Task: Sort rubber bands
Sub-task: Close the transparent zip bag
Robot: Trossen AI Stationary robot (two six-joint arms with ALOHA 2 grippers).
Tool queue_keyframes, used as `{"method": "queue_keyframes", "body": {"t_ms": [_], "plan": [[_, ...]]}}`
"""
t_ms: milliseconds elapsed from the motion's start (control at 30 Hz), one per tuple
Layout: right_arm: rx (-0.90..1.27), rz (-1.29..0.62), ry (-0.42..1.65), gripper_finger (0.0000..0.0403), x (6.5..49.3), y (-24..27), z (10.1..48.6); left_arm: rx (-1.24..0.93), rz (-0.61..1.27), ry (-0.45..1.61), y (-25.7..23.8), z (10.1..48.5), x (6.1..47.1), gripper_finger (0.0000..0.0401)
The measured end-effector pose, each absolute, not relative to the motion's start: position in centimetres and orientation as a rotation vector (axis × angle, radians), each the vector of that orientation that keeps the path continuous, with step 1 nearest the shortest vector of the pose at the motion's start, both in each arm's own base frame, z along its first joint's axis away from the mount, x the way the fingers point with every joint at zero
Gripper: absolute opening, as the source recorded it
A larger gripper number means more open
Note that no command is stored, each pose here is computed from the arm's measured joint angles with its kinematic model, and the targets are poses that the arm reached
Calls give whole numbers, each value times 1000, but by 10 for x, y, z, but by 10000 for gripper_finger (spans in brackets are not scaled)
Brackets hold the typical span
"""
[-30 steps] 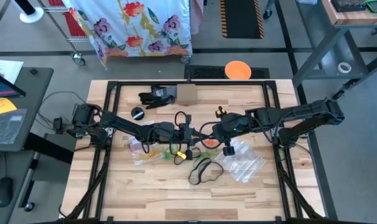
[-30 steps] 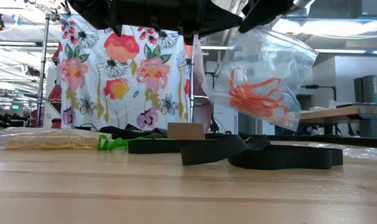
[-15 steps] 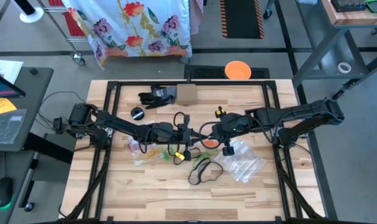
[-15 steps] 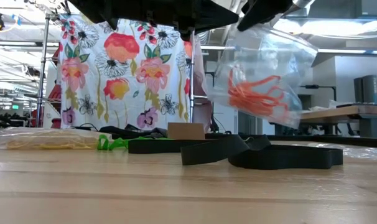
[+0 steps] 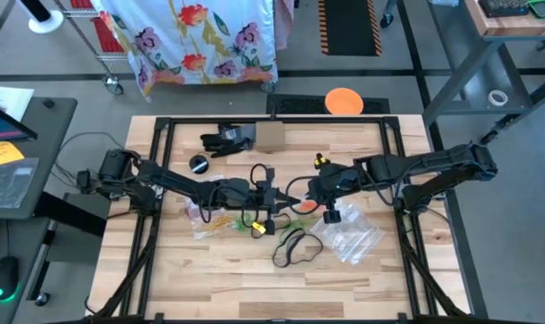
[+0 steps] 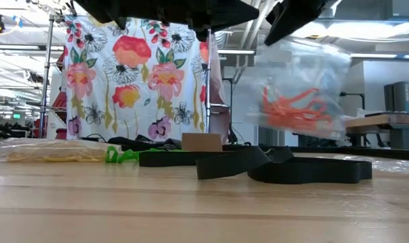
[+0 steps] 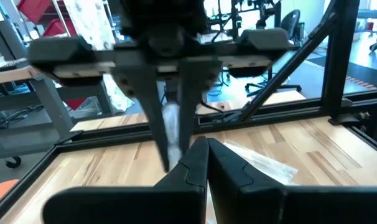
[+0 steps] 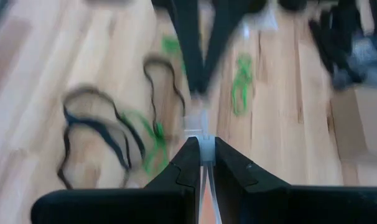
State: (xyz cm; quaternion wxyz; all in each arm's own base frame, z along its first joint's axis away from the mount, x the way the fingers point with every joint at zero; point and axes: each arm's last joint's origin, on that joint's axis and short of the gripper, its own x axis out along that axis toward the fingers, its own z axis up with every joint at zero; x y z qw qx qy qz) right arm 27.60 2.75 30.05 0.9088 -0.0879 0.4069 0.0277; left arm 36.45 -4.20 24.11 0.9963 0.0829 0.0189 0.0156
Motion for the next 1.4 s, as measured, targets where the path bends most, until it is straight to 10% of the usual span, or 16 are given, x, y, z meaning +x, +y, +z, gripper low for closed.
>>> {"method": "queue_keyframes", "body": {"t_ms": [533,1033,1400], "plan": [[-190,18,834,23,276,27,301,217,29,73,-44,241,362,6],[-189,21,831,23,276,27,302,246,50,84,-43,240,362,232],[-188,23,827,24,277,27,302,204,38,27,-45,227,377,243]]}}
